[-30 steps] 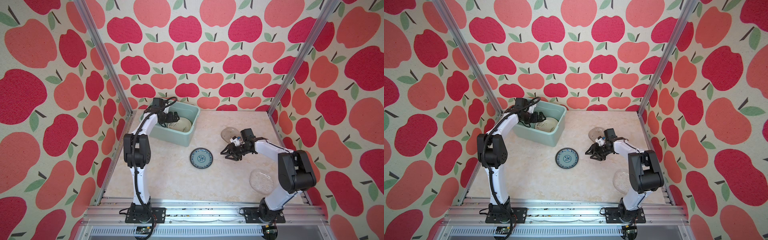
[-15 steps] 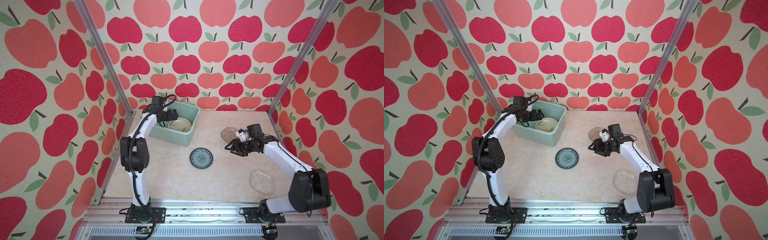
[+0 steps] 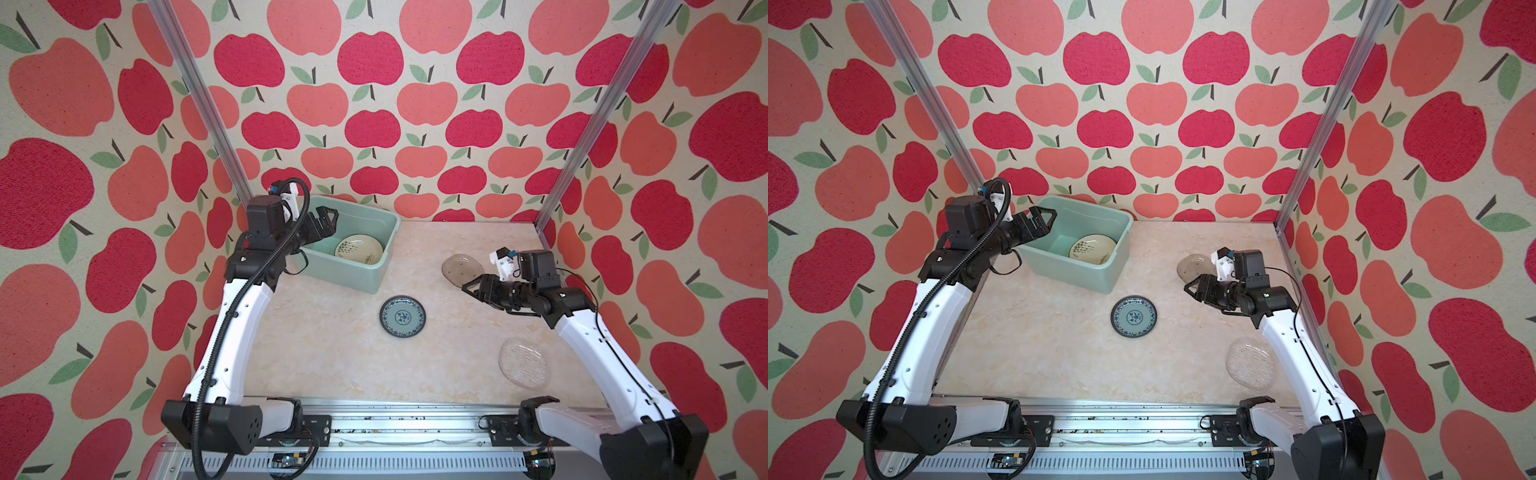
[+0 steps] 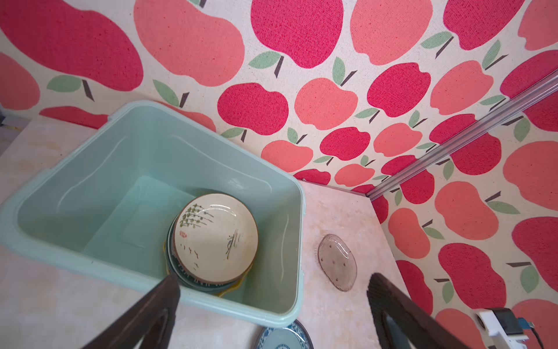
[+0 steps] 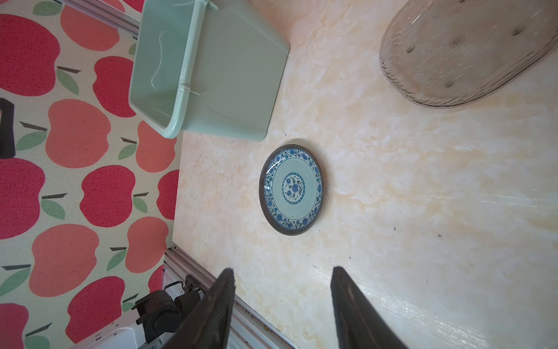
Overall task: Place the plates into the plastic bin on the countertop
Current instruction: 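Move the left gripper to the blue-and-white plate while the right gripper approaches it, then grip the blue-and-white plate rim with both grippers and tilt it upright, then lift the blue-and-white plate with the left gripper while the right releases it, then carry the blue-and-white plate into the green bin with the left gripper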
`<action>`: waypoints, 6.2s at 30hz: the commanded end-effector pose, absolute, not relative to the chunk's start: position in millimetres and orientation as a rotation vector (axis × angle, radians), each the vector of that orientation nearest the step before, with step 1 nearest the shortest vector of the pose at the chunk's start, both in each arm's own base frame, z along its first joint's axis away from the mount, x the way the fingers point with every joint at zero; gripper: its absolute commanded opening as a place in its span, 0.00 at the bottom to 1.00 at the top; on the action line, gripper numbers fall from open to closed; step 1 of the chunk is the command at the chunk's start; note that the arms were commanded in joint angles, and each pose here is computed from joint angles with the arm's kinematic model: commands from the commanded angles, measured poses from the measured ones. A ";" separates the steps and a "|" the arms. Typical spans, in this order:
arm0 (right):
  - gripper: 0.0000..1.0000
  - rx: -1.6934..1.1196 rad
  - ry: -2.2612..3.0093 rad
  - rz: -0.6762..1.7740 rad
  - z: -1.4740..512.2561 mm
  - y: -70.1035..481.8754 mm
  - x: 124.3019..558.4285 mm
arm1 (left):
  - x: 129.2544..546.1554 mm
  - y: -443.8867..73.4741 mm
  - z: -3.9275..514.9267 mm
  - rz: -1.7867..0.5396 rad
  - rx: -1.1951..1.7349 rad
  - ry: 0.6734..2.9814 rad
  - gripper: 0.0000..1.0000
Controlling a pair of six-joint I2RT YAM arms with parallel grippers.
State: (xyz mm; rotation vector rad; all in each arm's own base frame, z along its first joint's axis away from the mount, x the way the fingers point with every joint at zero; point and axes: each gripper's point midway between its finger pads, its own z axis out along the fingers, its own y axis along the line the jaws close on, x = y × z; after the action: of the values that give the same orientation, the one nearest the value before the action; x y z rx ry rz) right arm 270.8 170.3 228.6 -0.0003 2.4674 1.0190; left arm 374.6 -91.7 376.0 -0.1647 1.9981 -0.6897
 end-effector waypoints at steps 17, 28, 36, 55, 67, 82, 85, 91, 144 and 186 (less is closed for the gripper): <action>0.56 -0.056 2.819 1.023 138.5 232.8 298.2 | 270.0 -164.1 139.8 -1.171 -0.494 2.673 0.99; 0.56 0.027 2.953 0.995 83.2 259.3 340.8 | 296.1 -190.4 70.4 -1.219 -0.635 2.727 0.99; 0.55 0.071 3.044 0.995 48.6 276.7 350.5 | 295.7 -220.8 32.7 -1.290 -0.603 2.835 0.94; 0.48 0.020 3.108 1.153 43.1 300.2 325.6 | 299.2 -234.8 30.0 -1.261 -0.528 2.879 0.79; 0.36 -0.019 3.031 1.284 66.7 311.2 313.8 | 297.3 -237.7 30.9 -1.269 -0.526 2.886 0.74; 0.26 -0.128 3.005 1.309 86.1 330.0 295.9 | 293.9 -238.4 35.0 -1.266 -0.514 2.885 0.74; 0.20 -0.123 3.003 1.285 87.4 327.5 295.8 | 294.1 -238.1 38.1 -1.265 -0.509 2.879 0.74; 0.10 -0.110 2.996 1.268 92.7 322.6 292.1 | 293.1 -236.6 51.6 -1.267 -0.492 2.852 0.74; 0.04 -0.375 2.441 1.681 233.9 315.1 222.8 | 235.1 -250.0 233.9 -1.511 -0.071 2.333 0.12; 0.48 -0.060 2.632 1.310 155.6 208.5 246.8 | 484.1 -126.9 281.0 -0.663 0.257 2.460 0.00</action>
State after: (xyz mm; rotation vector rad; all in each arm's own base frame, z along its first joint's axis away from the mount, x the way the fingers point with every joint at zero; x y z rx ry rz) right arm 251.8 214.1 172.3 -0.0536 2.5700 1.3536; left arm 488.3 -127.1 294.9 0.0934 2.3960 -0.7166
